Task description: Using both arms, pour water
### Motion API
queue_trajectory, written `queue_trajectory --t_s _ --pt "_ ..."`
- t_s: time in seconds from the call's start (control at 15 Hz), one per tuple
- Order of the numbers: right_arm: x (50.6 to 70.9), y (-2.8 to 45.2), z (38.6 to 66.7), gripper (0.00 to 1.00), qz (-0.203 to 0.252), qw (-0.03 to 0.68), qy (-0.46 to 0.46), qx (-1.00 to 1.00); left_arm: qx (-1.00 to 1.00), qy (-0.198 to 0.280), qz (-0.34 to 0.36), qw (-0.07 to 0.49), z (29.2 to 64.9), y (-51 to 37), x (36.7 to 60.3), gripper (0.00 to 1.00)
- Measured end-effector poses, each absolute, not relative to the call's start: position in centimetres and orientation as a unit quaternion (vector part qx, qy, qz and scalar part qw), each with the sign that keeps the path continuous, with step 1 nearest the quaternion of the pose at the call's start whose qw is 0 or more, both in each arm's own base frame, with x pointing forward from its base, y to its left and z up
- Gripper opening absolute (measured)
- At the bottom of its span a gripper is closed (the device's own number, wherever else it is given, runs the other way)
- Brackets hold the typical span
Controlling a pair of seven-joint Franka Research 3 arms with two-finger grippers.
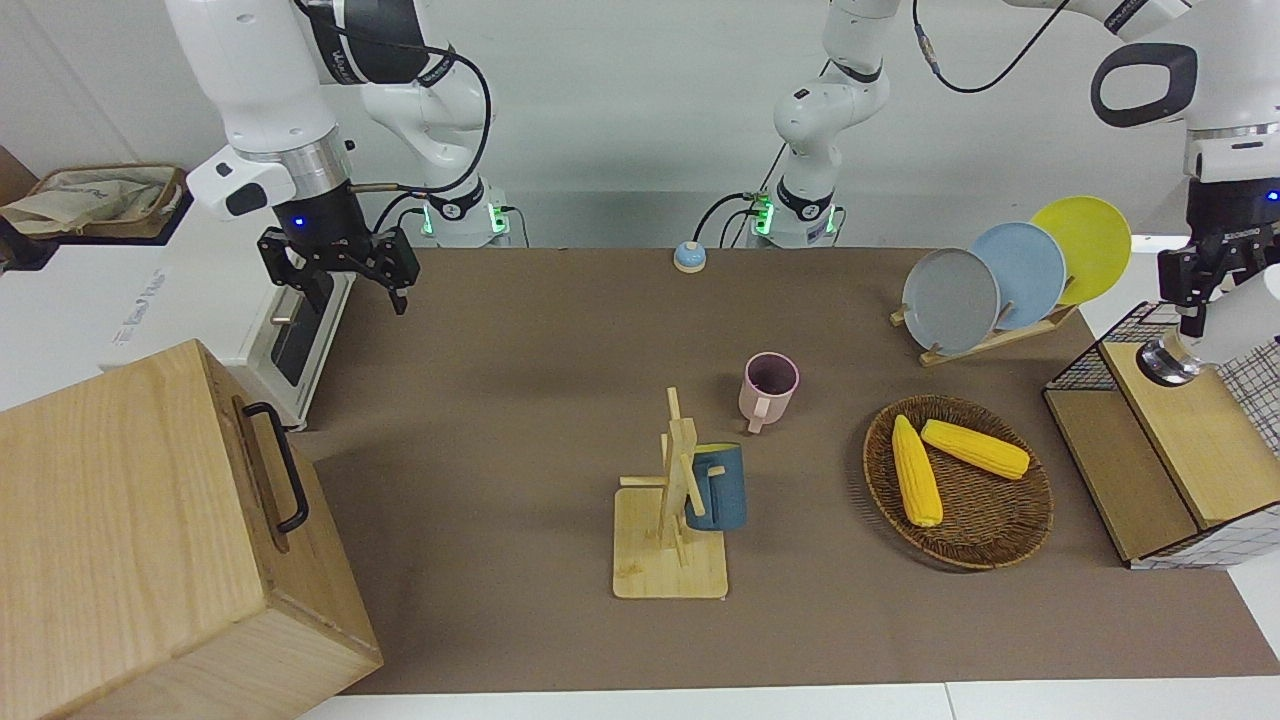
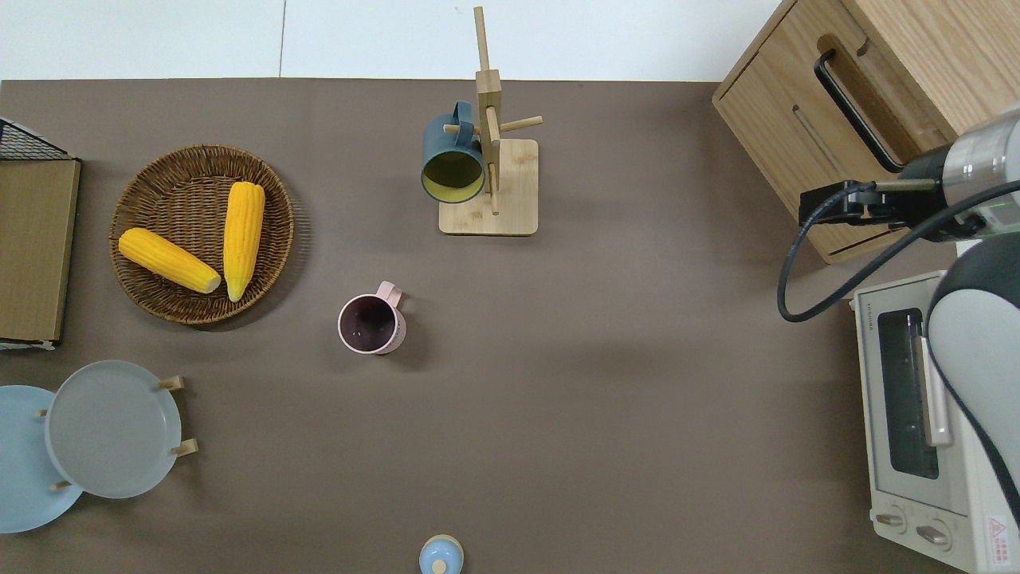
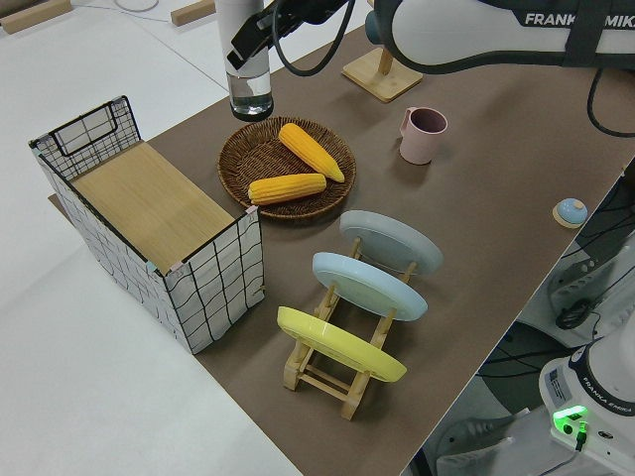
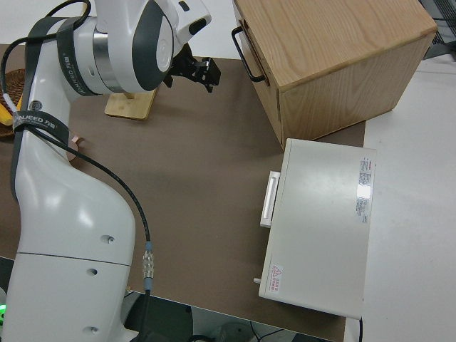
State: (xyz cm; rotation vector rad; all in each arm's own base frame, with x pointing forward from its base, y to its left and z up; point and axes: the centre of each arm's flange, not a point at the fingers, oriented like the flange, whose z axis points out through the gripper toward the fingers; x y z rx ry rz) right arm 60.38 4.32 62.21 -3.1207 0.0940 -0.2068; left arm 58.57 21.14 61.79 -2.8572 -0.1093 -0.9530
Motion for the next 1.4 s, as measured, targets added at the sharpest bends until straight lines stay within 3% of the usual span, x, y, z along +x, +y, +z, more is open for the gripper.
queue_trajectory --t_s 0.73,1.4 --pt "60.4 4.3 62.2 1.0 -0.066 0.006 0.03 -0.997 -0.939 0.025 -0.343 0.012 54.8 34.4 57.6 0.63" --pt "60.4 4.3 62.2 1.0 -0.066 0.006 0.03 -0.997 -0.93 0.052 -0.364 0.013 50.5 37.2 59.9 0.63"
